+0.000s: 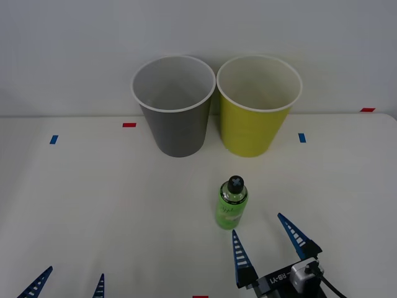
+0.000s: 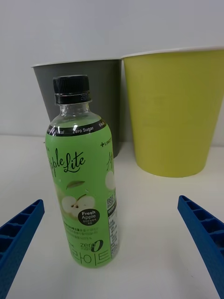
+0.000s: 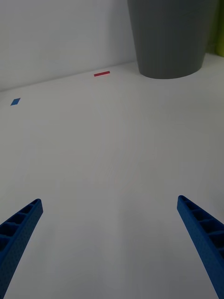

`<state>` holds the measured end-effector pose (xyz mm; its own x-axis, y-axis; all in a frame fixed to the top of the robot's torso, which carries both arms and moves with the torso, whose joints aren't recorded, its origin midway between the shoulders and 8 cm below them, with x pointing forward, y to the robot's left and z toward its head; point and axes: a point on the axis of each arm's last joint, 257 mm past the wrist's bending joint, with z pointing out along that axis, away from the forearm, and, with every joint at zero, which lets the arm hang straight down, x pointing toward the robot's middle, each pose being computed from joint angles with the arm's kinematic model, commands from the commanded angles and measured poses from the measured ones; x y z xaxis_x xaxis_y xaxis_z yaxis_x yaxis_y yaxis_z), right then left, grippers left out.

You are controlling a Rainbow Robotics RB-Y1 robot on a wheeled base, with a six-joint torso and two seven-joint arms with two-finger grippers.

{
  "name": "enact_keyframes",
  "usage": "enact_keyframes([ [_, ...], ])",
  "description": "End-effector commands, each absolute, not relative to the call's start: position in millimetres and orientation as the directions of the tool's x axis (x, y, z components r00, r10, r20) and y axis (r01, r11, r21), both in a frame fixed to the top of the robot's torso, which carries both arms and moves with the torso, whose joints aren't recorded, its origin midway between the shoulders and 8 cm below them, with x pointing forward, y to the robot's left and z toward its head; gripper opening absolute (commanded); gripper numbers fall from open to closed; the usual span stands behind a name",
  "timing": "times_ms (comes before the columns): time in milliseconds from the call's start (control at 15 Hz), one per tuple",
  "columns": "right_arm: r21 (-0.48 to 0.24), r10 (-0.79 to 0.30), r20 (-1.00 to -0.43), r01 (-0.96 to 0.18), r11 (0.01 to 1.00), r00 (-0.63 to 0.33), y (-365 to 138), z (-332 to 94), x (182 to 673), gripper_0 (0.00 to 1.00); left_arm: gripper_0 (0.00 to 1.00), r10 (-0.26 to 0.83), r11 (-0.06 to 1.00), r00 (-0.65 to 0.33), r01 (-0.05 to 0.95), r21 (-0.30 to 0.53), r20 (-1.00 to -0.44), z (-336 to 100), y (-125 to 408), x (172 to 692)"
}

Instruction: Put cans in the gray bin and PET bottles in the light green bin.

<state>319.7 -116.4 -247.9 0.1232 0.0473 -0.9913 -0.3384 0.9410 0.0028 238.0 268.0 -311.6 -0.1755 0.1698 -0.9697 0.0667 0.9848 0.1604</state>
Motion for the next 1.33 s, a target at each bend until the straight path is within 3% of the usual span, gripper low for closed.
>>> enact_keyframes([
  [67,0.007,0.062,-0.987,-0.342,0.940,0.151,-107,-240,336,1.00,1.00,0.170,0.985,-0.176,0.067,0.160,-0.970,-312,268,238],
  [1333,0.016,0.075,-0.989,-0.413,0.911,0.126,-67,-224,381,1.00,1.00,0.170,0.985,-0.176,0.067,0.160,-0.970,-312,268,238],
])
